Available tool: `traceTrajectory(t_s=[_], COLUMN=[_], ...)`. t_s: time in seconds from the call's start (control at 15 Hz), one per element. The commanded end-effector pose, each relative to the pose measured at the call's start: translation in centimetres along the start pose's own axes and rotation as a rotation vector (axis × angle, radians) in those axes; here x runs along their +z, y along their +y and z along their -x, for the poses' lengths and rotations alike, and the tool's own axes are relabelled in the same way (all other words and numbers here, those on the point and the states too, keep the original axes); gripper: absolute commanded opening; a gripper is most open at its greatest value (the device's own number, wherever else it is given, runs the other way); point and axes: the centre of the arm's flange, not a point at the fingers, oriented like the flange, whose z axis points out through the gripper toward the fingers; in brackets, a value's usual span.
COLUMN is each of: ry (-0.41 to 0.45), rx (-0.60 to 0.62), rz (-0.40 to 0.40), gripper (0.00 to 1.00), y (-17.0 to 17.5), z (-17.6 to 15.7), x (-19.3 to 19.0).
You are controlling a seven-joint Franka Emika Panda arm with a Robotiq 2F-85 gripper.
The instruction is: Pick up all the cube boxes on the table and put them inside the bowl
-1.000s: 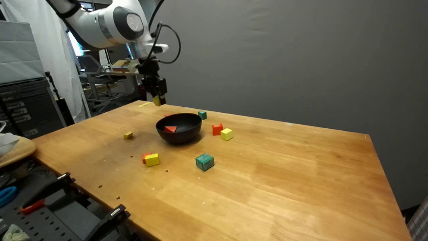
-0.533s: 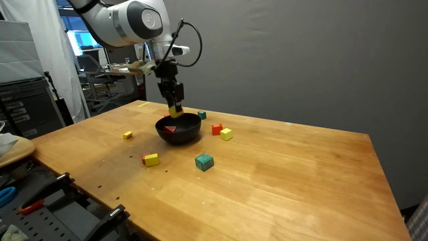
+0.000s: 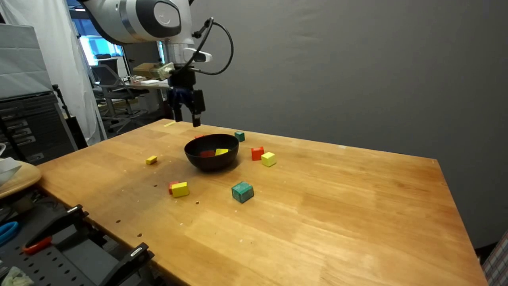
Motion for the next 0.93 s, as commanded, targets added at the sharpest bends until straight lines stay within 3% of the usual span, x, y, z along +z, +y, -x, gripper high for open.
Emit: traceTrajectory(t_s=[0.0,0.33,0.6,0.87], ry=[-0.044,-0.085,-0.135,-0.153], rx=[-0.201,-0.465,-0.480,-0.416], rz=[0.001,-0.044,-0.074,-0.136], gripper=[1.00,1.00,1.00,1.00], y=[-3.0,-8.1,-11.3,-13.3], z=[3.8,4.1,4.0,3.0], x=[-2.7,-1.0,3.2,8.3])
